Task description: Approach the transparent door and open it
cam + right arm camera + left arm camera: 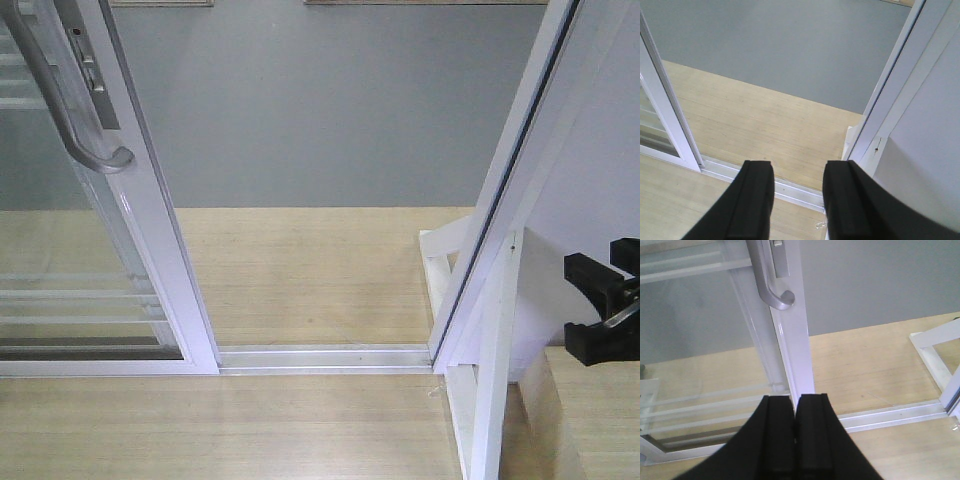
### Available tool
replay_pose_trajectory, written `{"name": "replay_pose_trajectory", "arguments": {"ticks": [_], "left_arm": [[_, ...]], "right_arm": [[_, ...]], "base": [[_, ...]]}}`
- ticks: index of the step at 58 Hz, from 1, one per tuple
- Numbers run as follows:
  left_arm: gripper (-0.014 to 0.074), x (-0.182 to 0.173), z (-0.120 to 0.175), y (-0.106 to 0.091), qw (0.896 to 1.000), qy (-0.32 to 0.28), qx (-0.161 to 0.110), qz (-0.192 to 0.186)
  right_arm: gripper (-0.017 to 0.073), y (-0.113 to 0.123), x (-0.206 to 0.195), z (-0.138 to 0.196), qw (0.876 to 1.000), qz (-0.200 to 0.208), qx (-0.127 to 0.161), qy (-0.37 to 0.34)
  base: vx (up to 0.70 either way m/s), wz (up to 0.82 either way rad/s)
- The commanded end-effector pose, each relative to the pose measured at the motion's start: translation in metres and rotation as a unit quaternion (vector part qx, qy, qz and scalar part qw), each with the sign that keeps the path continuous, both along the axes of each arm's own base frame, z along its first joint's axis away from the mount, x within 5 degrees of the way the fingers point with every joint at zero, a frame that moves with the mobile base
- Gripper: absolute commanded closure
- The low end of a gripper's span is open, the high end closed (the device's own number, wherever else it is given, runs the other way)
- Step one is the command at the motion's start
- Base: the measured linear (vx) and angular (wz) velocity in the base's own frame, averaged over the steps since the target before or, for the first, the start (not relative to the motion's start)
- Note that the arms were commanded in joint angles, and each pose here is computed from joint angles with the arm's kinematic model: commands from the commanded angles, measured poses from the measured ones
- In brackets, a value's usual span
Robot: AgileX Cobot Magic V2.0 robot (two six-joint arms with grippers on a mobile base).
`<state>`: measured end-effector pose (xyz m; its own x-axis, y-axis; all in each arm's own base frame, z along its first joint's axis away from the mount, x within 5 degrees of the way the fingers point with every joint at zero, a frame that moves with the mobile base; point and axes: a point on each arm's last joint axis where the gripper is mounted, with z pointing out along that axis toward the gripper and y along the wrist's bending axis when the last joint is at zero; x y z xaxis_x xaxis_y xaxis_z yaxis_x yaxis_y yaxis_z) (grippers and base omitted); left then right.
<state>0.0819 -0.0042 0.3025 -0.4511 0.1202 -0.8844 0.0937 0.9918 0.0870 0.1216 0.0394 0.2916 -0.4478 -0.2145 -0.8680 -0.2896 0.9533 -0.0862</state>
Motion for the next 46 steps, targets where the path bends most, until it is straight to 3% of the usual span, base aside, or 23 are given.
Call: {"name": "replay_pose_trajectory", "arguments": {"ticks": [1,6,16,24,36,42,46], "left_arm": [[0.0603,-0.002,0.012,0.000,0.995,-0.098,-0.008,-0.007],[0.0602,-0.013,0.001,0.001,0.986,-0.166,-0.022,-0.006],[0.0601,-0.021,-0.029,0.000,0.973,-0.220,-0.072,-0.001],[0.0601,-0.021,-0.057,0.001,0.969,-0.241,-0.047,0.007],[0.0600,-0.022,-0.084,0.005,0.967,-0.251,-0.040,0.036],[0.0600,-0.024,-0.106,0.004,0.958,-0.280,-0.055,0.035],[0.0600,-0.025,-0.108,0.004,0.962,-0.261,-0.069,0.039]], "right_arm": [[0.0223,0.002,0.003,0.016,0.999,0.009,0.011,-0.047],[0.0223,0.002,0.003,0.016,0.999,0.009,0.011,-0.047],[0.0223,0.002,0.003,0.016,0.999,0.009,0.011,-0.047],[0.0223,0.002,0.003,0.016,0.999,0.009,0.011,-0.047],[0.0223,0.002,0.002,0.016,0.999,0.008,0.010,-0.046],[0.0223,0.002,0.002,0.016,0.999,0.008,0.010,-0.046],[0.0223,0.001,0.002,0.016,0.999,0.008,0.010,-0.045]], "base": [[0.00,0.00],[0.00,0.00],[0.00,0.00],[0.00,0.00],[0.00,0.00],[0.00,0.00],[0.00,0.00]]}}
